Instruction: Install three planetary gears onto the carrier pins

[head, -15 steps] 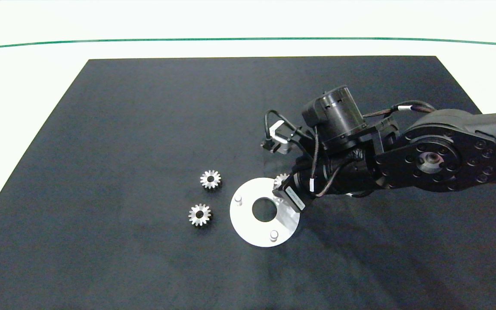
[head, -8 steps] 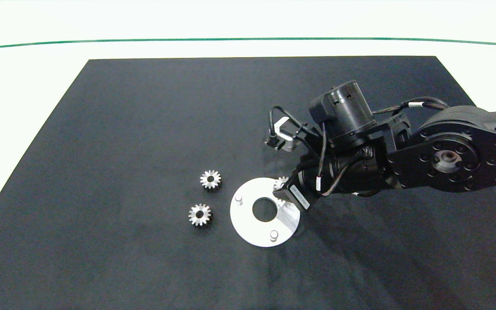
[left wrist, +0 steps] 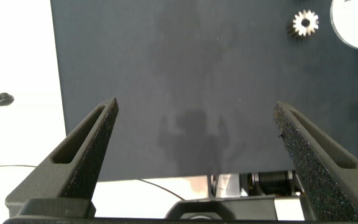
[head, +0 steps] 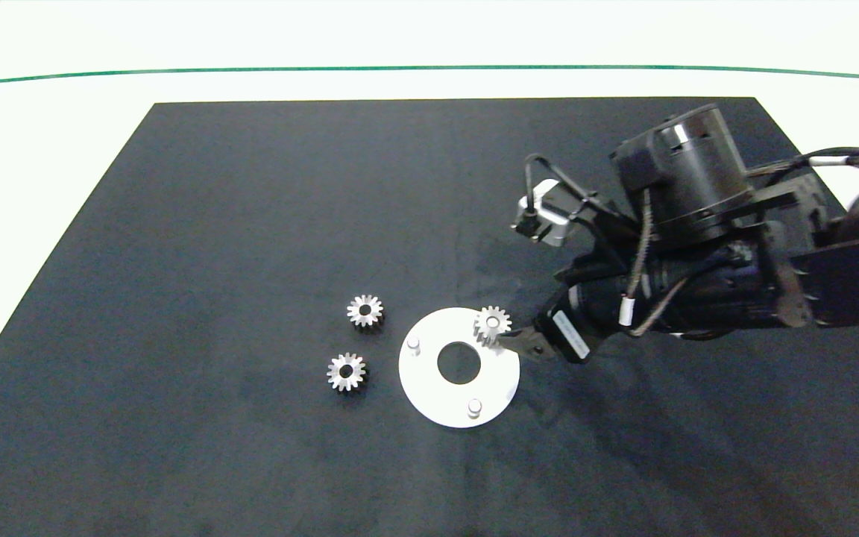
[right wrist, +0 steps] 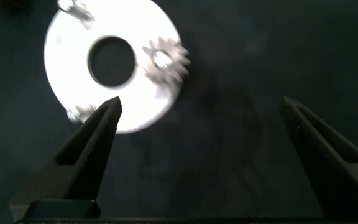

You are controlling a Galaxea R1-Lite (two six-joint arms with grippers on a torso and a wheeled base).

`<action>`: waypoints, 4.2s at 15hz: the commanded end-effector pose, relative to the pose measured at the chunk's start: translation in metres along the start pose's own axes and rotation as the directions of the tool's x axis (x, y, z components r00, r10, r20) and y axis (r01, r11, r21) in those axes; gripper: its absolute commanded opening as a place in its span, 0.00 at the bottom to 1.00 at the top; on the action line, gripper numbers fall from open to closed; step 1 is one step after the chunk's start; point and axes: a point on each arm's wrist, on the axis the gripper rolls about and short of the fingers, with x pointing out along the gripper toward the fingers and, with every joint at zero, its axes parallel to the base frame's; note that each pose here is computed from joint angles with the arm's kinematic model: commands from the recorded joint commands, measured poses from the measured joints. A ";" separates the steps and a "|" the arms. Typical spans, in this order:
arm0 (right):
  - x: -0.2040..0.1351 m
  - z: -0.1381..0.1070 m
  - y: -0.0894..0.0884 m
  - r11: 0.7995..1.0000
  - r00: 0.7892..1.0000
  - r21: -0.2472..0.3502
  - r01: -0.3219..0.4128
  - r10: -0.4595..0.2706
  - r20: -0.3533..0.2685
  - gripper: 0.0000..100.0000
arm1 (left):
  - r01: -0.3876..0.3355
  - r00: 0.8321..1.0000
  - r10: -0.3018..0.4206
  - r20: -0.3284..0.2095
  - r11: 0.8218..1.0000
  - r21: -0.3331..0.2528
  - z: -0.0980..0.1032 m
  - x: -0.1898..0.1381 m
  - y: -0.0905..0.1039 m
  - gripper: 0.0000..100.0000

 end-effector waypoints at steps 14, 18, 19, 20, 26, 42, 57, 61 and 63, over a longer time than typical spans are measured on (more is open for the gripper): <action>-0.197 -0.094 -0.033 0.917 0.908 0.278 0.284 -0.351 0.228 1.00 | 0.401 0.916 -0.389 -0.101 0.901 0.165 0.031 0.147 -0.069 1.00; -0.202 -0.102 -0.025 0.922 0.912 0.300 0.245 -0.325 0.252 1.00 | 0.403 0.915 -0.375 -0.150 0.872 0.278 0.026 0.166 -0.078 1.00; -0.198 -0.105 -0.024 0.928 0.921 0.294 0.229 -0.305 0.243 1.00 | 0.404 0.914 -0.370 -0.165 0.866 0.293 0.027 0.171 -0.081 1.00; -0.197 -0.107 -0.023 0.935 0.926 0.287 0.208 -0.283 0.249 1.00 | 0.387 0.921 -0.346 -0.178 0.865 0.320 0.026 0.176 -0.083 1.00; -0.198 -0.107 -0.023 0.936 0.927 0.287 0.203 -0.279 0.252 1.00 | 0.384 0.922 -0.329 -0.203 0.836 0.393 0.028 0.197 -0.109 1.00; -0.210 -0.111 -0.020 0.933 0.909 0.289 0.213 -0.298 0.291 1.00 | 0.465 0.885 -0.382 -0.265 0.728 0.504 0.033 0.236 -0.165 1.00; -0.211 -0.111 -0.020 0.934 0.909 0.287 0.213 -0.297 0.293 1.00 | 0.473 0.881 -0.382 -0.280 0.744 0.472 0.031 0.261 -0.160 1.00; -0.211 -0.111 -0.020 0.934 0.910 0.287 0.213 -0.296 0.291 1.00 | 0.473 0.880 -0.382 -0.282 0.744 0.472 0.030 0.266 -0.163 1.00; -0.211 -0.111 -0.020 0.934 0.909 0.287 0.213 -0.297 0.293 1.00 | 0.470 0.882 -0.383 -0.274 0.746 0.472 0.028 0.270 -0.165 1.00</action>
